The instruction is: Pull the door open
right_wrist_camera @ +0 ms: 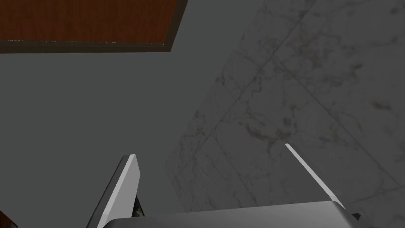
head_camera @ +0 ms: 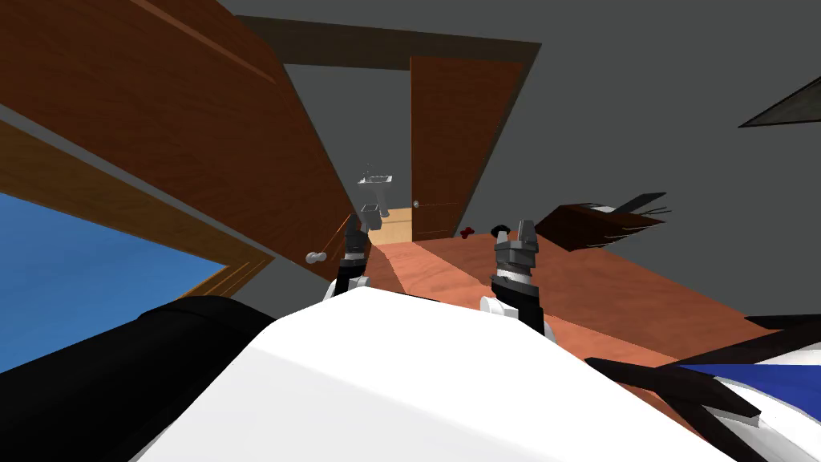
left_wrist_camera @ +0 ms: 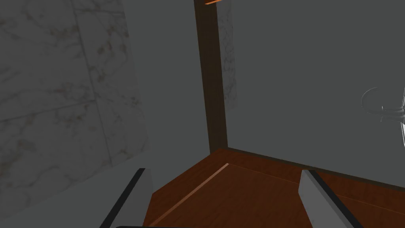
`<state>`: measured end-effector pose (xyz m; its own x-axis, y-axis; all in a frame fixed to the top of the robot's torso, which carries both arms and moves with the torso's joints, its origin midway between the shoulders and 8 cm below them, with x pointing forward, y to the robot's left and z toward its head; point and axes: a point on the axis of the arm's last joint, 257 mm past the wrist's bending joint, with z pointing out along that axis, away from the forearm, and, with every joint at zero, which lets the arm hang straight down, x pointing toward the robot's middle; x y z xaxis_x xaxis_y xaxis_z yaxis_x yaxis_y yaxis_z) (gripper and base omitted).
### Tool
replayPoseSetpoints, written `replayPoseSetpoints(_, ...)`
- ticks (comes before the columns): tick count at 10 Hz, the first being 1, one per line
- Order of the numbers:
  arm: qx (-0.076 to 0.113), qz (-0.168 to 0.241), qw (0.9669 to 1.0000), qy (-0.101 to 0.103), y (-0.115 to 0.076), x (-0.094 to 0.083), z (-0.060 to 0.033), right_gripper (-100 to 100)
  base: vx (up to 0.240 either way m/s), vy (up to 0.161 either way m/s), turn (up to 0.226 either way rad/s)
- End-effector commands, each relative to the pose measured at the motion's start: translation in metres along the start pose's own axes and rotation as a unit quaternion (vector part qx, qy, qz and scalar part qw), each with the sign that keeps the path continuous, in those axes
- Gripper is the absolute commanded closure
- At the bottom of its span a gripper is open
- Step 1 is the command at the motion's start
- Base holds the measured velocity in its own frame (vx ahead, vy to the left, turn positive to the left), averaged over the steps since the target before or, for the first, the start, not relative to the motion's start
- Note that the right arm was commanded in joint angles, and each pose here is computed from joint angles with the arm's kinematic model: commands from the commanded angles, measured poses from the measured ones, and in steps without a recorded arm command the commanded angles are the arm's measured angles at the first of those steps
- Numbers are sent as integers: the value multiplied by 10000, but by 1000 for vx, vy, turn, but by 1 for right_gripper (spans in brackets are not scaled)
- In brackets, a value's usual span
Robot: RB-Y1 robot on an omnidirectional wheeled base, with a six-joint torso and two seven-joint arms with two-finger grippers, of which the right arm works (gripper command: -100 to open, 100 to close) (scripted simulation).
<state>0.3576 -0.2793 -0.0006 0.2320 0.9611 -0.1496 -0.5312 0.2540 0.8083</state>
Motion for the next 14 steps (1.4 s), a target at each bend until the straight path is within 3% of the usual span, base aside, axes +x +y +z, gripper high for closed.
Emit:
replayPoseSetpoints(1,51,235,9997,30,-104,23,-12,-100,51,12,140)
replayPoseSetpoints(5,176,768,9969,59,-341,61,-45,-100,103,1,144)
replayPoseSetpoints(8,296,1245,9918,47,-555,83,-79,-100,101,-3,145)
replayPoseSetpoints(11,400,1646,9855,12,-739,92,-112,-100,83,-8,127)
replayPoseSetpoints(14,520,2099,9763,-60,-949,94,-154,-100,88,-8,167)
